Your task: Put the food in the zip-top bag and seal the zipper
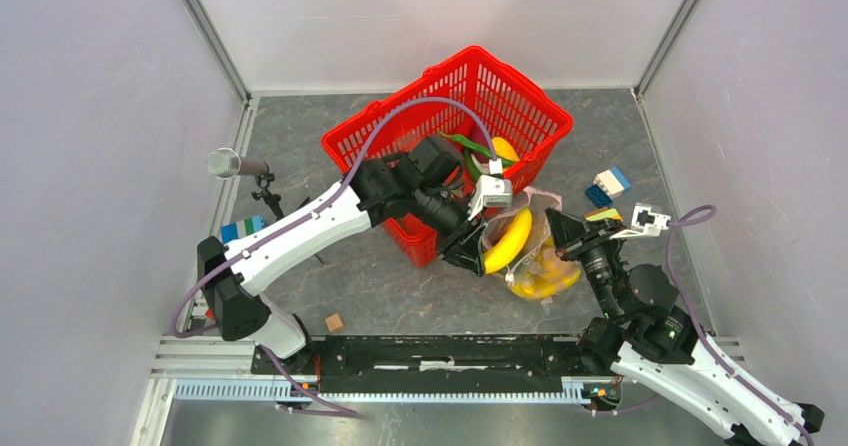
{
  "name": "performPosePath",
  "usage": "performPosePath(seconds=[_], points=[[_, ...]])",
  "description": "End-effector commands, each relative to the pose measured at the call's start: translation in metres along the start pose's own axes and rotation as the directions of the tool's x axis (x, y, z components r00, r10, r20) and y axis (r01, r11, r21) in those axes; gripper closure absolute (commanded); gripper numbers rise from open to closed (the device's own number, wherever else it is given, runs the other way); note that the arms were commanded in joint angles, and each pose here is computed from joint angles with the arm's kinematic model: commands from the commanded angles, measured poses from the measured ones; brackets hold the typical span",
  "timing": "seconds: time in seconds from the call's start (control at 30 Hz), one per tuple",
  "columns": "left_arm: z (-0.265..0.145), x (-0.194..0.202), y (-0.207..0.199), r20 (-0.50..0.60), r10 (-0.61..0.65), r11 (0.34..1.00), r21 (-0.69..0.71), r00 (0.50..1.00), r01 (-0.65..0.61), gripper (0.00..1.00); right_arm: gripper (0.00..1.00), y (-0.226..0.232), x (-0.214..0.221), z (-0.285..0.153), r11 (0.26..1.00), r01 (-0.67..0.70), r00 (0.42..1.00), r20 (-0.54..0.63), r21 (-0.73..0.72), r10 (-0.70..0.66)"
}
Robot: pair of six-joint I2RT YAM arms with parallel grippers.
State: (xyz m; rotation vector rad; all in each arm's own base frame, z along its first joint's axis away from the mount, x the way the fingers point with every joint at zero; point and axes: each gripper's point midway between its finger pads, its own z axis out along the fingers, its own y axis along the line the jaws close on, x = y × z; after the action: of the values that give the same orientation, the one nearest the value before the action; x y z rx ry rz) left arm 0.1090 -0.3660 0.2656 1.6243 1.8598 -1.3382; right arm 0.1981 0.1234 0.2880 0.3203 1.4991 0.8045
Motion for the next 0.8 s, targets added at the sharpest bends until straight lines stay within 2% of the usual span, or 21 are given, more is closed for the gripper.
performPosePath(seconds=[0.0,0.27,0.43,0.6,0.77], points=[[-0.007,-0.010,-0.010,-0.011,0.082,0.997,0.011,0.997,-0.082,0.65,0.93,0.012,-0.015,0.000,0.999,-0.017,0.999,0.036,-0.029,0.018],[-0.019,-0.011,-0.011,-0.028,0.121,0.992,-0.037,0.992,-0.122,0.63,0.93,0.013,-0.016,0.000,0.999,-0.006,0.999,0.034,-0.037,0.007],[-0.004,-0.017,0.007,-0.051,0.057,0.997,-0.055,0.997,-0.060,0.64,0.93,0.021,-0.014,0.001,0.997,0.001,1.000,0.021,-0.073,0.000],[0.010,-0.041,0.015,-0.018,0.034,0.999,-0.029,0.999,-0.035,0.65,0.93,0.034,-0.010,0.002,0.992,0.032,0.999,-0.010,-0.122,-0.034],[0.020,-0.039,0.042,-0.083,-0.049,0.993,-0.110,0.995,0.040,0.65,0.94,0.048,-0.010,0.003,0.981,0.064,0.997,-0.031,-0.184,-0.071]])
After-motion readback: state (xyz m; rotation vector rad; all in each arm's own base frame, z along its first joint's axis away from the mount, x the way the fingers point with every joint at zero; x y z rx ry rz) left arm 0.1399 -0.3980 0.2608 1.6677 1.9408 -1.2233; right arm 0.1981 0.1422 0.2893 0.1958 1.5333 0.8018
